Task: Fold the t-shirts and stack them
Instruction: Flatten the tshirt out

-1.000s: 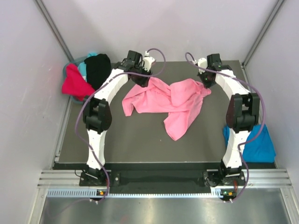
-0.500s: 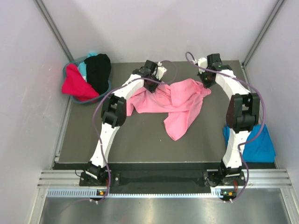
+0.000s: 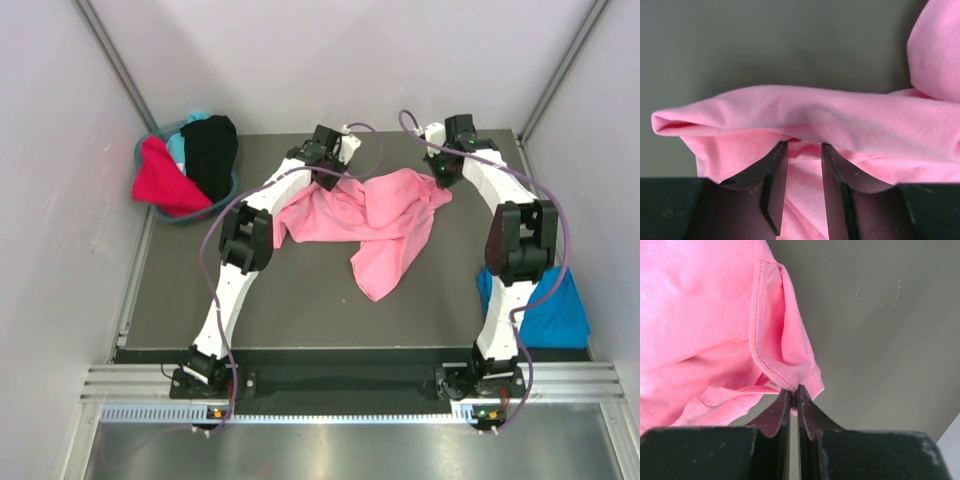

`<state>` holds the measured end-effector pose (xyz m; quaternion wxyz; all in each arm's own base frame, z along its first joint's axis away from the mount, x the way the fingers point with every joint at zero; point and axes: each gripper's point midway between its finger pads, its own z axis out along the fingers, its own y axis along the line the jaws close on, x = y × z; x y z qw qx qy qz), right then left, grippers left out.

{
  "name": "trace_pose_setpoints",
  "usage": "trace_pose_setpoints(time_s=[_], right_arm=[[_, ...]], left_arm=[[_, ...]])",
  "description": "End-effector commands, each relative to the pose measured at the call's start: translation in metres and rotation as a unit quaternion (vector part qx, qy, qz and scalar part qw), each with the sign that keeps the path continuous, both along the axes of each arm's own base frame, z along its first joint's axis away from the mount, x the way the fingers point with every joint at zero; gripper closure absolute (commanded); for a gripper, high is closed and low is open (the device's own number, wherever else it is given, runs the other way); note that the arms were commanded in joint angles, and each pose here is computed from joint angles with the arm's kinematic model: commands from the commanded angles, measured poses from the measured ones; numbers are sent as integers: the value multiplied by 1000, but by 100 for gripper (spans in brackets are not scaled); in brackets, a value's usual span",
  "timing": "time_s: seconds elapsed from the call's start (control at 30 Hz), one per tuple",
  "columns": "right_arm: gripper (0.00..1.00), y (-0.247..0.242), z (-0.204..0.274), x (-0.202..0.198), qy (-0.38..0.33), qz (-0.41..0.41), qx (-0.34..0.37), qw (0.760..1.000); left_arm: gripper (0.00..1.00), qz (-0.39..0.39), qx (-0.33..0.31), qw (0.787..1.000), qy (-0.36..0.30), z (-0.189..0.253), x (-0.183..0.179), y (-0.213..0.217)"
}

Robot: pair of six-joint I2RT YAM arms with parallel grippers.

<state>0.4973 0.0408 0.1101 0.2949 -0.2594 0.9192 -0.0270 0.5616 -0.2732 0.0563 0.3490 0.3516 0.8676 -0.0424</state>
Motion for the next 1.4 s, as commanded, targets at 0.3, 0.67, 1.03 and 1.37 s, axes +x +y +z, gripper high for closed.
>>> trace_pose_setpoints(time_s=[0.3,0.67,1.03,1.37], right_arm=[[100,-5,29,6,-37,-14,12,999],[100,-5,28,6,-36,-18,14,999],[100,4,96,-10,-91,2,46,995],[100,25,143,-172,-103,81,140,982]], left_arm=[[63,5,9,997,-83,23,33,-3],[100,13,35,996,-79,3,35,5],[100,34,-24,983,-178,173,1,42],[100,12,3,994,-111,226,-152,122]])
